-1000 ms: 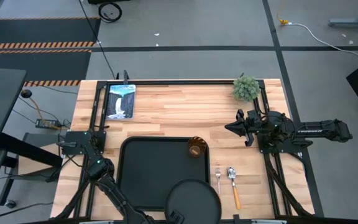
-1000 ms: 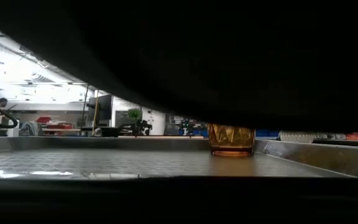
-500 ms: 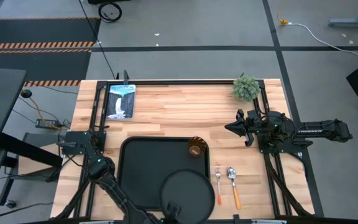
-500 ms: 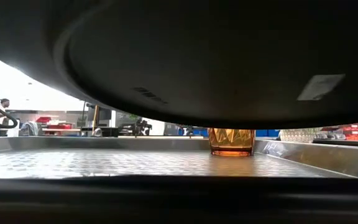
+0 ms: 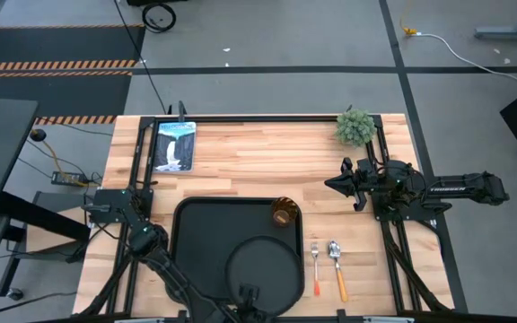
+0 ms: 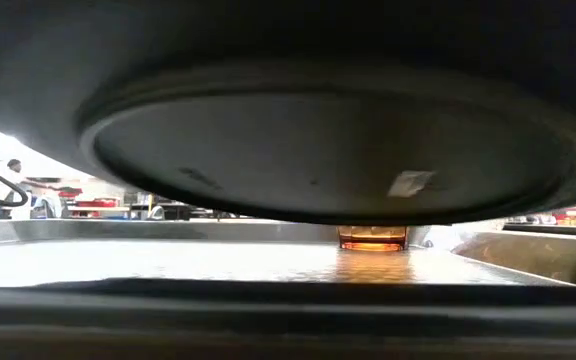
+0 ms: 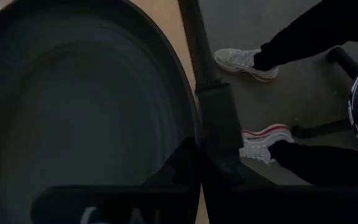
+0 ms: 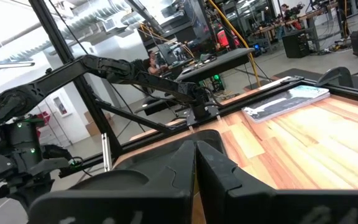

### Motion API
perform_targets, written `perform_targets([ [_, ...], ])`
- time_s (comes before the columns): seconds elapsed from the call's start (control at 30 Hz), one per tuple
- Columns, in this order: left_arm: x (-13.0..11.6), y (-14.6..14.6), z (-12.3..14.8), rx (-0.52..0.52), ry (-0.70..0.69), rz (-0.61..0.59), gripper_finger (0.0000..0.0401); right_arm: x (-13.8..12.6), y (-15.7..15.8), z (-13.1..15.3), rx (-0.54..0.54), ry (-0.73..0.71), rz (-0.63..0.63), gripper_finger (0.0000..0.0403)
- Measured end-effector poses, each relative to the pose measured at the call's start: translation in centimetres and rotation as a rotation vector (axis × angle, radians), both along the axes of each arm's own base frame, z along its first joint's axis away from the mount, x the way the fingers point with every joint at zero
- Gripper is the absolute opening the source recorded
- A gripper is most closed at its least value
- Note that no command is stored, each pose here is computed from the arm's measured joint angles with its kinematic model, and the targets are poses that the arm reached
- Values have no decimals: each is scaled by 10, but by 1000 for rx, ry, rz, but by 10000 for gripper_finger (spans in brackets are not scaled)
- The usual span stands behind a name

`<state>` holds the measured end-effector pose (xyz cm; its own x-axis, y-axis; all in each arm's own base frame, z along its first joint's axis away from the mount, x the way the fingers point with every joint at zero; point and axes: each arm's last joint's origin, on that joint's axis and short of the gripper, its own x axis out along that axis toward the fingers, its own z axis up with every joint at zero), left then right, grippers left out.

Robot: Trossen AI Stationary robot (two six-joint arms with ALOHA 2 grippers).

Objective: Pick and place plate/cup/fork/spoon on tray
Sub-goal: Put the black plate on the bottom of the orange cup on the black tray

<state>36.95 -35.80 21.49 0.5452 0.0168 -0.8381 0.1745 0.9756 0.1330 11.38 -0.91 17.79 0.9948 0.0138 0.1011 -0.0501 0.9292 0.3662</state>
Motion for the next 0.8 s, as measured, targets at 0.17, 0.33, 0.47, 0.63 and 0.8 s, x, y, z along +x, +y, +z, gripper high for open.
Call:
perform_targets([
  [0.17,1,3,0,-14,8,41,16,0,0,0,0,0,0,20],
  [0.33,2,7,-1,-20,19,97,16,0,0,0,0,0,0,20],
  [0.47,2,12,-2,-8,35,135,16,0,0,0,0,0,0,20],
  [0.63,5,18,-5,5,51,164,16,0,0,0,0,0,0,20],
  [0.8,10,24,-5,4,55,184,18,0,0,0,0,0,0,20],
])
